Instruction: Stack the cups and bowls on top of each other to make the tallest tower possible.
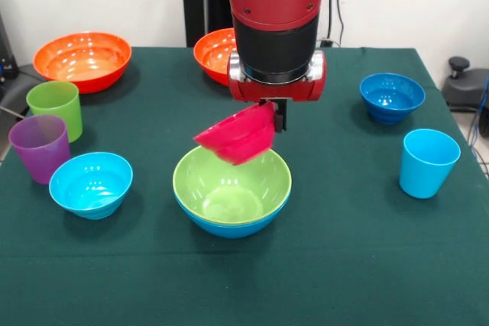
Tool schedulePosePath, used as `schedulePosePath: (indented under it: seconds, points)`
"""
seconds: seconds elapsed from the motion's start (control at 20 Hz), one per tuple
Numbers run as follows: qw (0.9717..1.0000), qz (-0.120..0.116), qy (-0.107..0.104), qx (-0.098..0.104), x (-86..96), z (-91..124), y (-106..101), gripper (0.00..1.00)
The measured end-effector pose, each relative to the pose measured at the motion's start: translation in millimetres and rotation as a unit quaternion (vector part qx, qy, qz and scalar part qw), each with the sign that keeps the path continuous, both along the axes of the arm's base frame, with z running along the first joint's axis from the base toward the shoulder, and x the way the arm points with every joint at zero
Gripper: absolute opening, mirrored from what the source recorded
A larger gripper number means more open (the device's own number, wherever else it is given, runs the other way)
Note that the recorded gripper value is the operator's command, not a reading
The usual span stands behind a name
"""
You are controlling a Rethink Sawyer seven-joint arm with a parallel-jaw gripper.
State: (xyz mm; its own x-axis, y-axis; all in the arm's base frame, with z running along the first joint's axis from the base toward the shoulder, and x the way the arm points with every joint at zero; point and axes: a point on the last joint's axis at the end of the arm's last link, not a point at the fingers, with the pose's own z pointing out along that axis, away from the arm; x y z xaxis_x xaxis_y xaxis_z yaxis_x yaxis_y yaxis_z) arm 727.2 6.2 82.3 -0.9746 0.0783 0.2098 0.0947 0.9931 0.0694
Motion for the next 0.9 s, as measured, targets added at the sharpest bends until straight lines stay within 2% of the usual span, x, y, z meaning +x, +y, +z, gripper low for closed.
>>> schedulePosePath:
  seconds: [0.4,0.7,0.75,0.9]
  points:
    - [0.9998,0.002,-0.018,0.002,-6.0,-10.6,4.2,0.00]
    - [0.9998,0.002,-0.018,0.001,-9.2,-13.5,3.9,0.00]
    - [0.9998,0.002,-0.018,0.001,-9.6,-13.7,3.6,1.00]
    - [0.9999,0.002,-0.017,0.000,-10.6,-14.3,2.9,1.00]
